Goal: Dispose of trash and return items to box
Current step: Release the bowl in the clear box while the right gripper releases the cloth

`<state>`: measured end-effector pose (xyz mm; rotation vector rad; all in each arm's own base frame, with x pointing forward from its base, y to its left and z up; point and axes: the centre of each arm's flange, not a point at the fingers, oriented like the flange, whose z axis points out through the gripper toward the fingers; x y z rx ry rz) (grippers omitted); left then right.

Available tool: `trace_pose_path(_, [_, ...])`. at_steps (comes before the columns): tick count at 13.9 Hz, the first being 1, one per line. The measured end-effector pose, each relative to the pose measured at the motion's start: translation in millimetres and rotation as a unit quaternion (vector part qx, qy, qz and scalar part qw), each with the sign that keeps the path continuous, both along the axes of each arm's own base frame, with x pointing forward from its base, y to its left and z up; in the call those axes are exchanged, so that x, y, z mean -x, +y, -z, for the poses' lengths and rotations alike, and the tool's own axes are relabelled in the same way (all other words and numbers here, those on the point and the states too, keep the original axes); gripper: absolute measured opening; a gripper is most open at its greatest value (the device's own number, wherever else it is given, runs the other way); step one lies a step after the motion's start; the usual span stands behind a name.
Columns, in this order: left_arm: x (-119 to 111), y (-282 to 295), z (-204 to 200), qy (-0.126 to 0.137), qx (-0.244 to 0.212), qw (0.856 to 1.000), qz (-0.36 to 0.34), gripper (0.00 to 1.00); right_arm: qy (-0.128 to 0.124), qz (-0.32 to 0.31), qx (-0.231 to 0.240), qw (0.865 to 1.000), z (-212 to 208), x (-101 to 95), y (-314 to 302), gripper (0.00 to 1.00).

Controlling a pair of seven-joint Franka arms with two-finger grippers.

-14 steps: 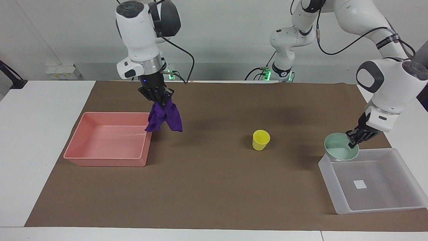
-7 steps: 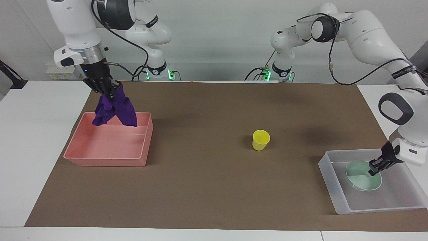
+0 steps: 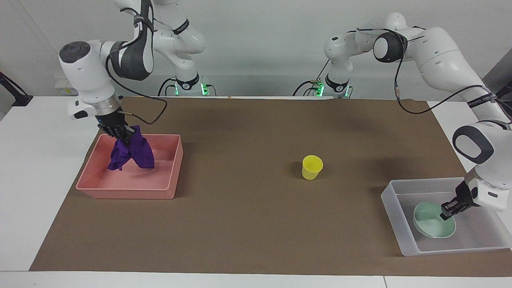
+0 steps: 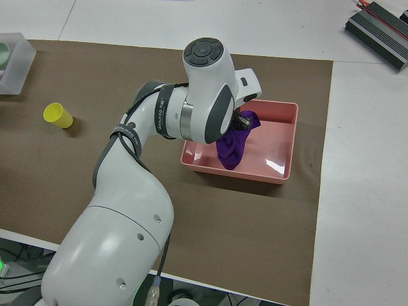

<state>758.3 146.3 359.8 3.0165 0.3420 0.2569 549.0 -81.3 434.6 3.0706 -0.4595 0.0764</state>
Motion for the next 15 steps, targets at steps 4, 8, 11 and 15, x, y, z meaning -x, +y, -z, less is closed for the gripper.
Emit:
trace_pose_path(4, [4.5,4.3,25.3,-0.005,-0.002,1.0,-0.006,0.04,-0.015,-0.005,0.002,1.0,56.0,-4.1,3.4,0.07])
trace_pose_path(8, [7.6,3.5,27.4,-0.005,-0.003,1.0,-0.004,0.21,-0.013,-0.007,0.003,1.0,79.1,-11.0,5.6,0.21])
trace_pose_path(11, [6.5,-4.5,4.2,-0.019,-0.009,1.0,0.01,0.57,-0.024,-0.017,0.004,1.0,53.3,-23.9,16.1,0.55])
trace_pose_path(15, [15.4,-34.4,-63.5,-0.032,-0.017,0.998,0.044,1.0,-0.027,-0.054,0.004,0.998,-18.7,-37.2,60.4,0.99])
